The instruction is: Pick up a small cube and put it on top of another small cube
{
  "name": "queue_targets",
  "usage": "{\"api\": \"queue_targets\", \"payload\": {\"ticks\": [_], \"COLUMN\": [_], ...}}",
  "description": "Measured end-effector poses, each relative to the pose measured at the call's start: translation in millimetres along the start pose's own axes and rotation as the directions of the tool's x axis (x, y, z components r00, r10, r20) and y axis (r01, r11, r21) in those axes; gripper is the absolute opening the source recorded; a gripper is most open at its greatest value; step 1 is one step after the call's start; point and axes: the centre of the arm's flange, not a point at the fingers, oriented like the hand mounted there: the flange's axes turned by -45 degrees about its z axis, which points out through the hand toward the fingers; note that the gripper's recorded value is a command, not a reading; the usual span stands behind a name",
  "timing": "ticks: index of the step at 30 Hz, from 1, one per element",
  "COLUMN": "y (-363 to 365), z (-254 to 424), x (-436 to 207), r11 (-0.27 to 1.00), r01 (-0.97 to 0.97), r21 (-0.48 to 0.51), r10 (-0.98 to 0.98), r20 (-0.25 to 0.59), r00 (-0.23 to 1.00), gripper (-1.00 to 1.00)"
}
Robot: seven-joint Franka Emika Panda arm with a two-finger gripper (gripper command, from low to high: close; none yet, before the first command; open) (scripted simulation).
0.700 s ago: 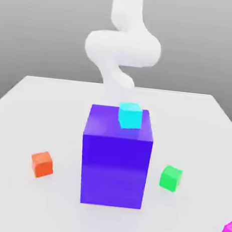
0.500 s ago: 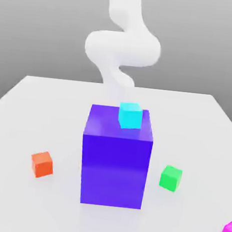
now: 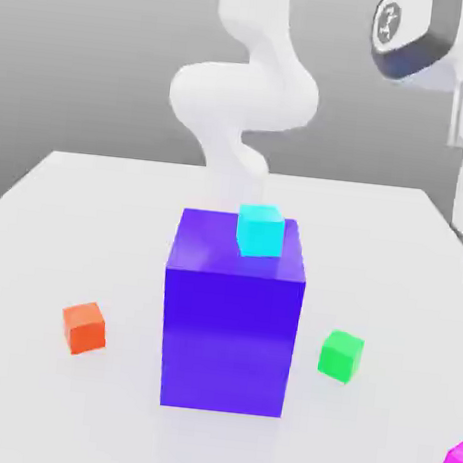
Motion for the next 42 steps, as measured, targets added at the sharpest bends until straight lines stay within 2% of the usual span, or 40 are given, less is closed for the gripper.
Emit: {"api": "queue_targets", "payload": {"ticks": [4,9,13,14,20,25,34,42], "y": [-26.5,-78.4,-99.0,-102.4,-104.3,-92.3,-152.0,-217.6], "z": [68.0,148.4,207.5,218.8,224.5,171.6,105.9,72.5], "x": [28.9,66.0,70.2,69.6,69.1,71.6,29.7,-26.0], "r11": [0.965,0.820,0.785,0.783,0.782,0.783,0.941,0.961], "r01": [0.246,0.537,0.582,0.584,0.585,0.583,0.233,-0.156], "r21": [0.095,0.198,0.213,0.213,0.216,0.216,0.245,0.230], "r10": [-0.247,-0.533,-0.576,-0.578,-0.579,-0.577,-0.236,0.142], "r20": [-0.006,-0.077,-0.096,-0.097,-0.096,-0.097,-0.020,0.078], "r00": [0.969,0.843,0.812,0.810,0.810,0.811,0.972,0.987], "gripper": [0.00,0.00,0.00,-1.00,-1.00,-1.00,-1.00,-1.00]}}
